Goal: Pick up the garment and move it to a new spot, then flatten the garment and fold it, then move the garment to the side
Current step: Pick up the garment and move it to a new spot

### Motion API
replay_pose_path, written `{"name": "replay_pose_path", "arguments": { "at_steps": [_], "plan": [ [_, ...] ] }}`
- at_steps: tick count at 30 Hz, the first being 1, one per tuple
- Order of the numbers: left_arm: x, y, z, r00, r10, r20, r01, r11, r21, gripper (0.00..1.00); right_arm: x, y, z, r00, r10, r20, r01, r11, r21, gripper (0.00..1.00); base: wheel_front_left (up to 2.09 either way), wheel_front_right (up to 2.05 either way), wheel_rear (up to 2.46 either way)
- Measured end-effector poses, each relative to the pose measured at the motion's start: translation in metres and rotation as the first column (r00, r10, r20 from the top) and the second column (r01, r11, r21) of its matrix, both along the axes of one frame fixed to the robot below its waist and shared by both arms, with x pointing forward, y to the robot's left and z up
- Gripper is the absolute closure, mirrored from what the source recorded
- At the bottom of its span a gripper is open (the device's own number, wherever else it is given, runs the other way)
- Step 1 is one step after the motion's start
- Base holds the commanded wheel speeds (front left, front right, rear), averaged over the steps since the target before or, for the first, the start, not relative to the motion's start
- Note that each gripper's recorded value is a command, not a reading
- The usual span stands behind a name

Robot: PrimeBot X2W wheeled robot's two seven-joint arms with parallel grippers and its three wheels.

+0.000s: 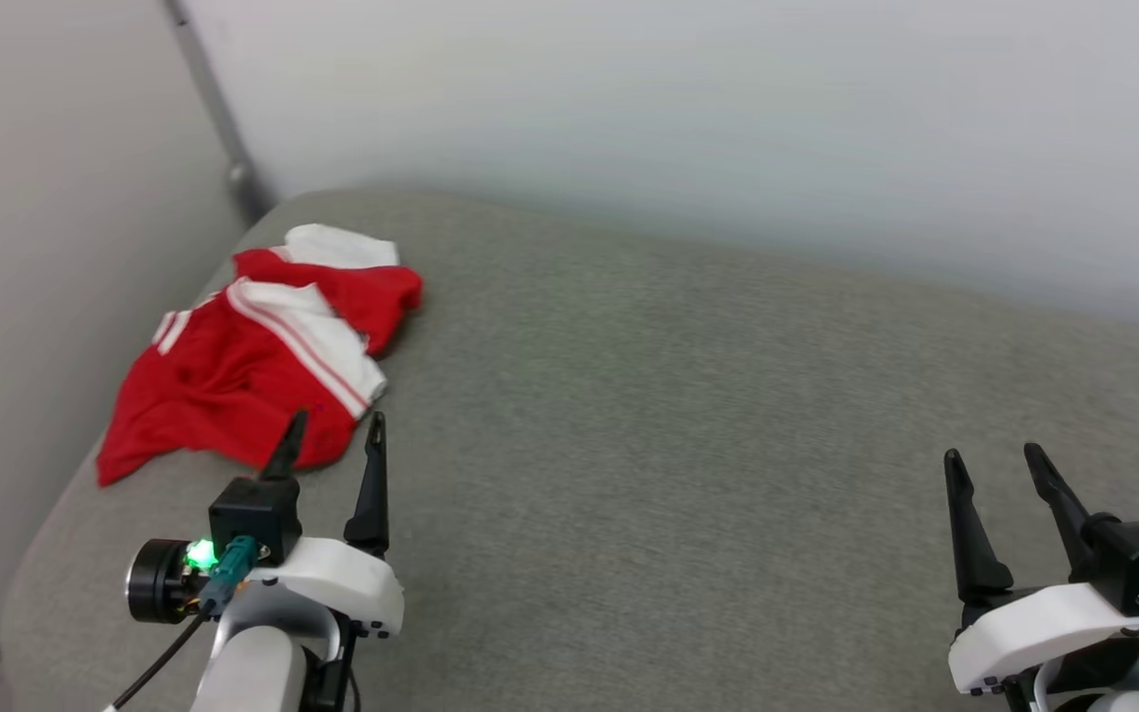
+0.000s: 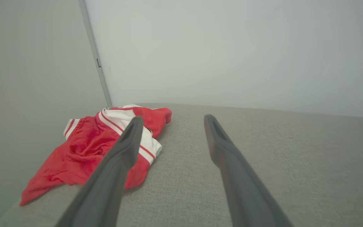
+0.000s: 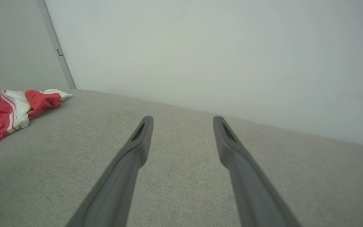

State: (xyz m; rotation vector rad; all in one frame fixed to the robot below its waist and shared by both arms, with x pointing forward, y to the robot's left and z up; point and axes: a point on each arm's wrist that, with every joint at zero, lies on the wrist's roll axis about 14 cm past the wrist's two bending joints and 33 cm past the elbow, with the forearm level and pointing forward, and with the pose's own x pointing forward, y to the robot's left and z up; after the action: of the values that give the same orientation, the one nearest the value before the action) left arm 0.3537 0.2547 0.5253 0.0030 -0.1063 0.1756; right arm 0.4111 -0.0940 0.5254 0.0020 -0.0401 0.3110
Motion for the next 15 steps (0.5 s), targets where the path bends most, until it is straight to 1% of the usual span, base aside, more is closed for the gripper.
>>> {"name": "replay_pose_path", "arguments": {
  "at_steps": [4,9,13,15],
  "plan": [
    [-0.020,0.031,-0.001,0.996,0.092,-0.006,-0.092,0.996,0.005,0.00,0.006,0.031,0.001,0.997,0.083,0.003,-0.083,0.997,0.004,0.00,0.00,0.00,0.00],
    [-0.045,0.061,0.001,0.980,0.198,-0.001,-0.198,0.980,0.003,0.00,0.009,0.069,0.003,0.983,0.184,0.008,-0.184,0.983,0.005,0.00,0.00,0.00,0.00],
    [-0.062,0.080,0.001,0.964,0.265,-0.001,-0.265,0.964,-0.007,0.00,0.010,0.092,0.006,0.970,0.242,0.017,-0.242,0.970,0.003,0.00,0.00,0.00,0.00],
    [-0.067,0.083,0.002,0.959,0.282,0.001,-0.282,0.959,-0.010,0.00,0.010,0.100,0.006,0.965,0.261,0.016,-0.261,0.965,-0.001,0.00,0.00,0.00,0.00]
  ]
}}
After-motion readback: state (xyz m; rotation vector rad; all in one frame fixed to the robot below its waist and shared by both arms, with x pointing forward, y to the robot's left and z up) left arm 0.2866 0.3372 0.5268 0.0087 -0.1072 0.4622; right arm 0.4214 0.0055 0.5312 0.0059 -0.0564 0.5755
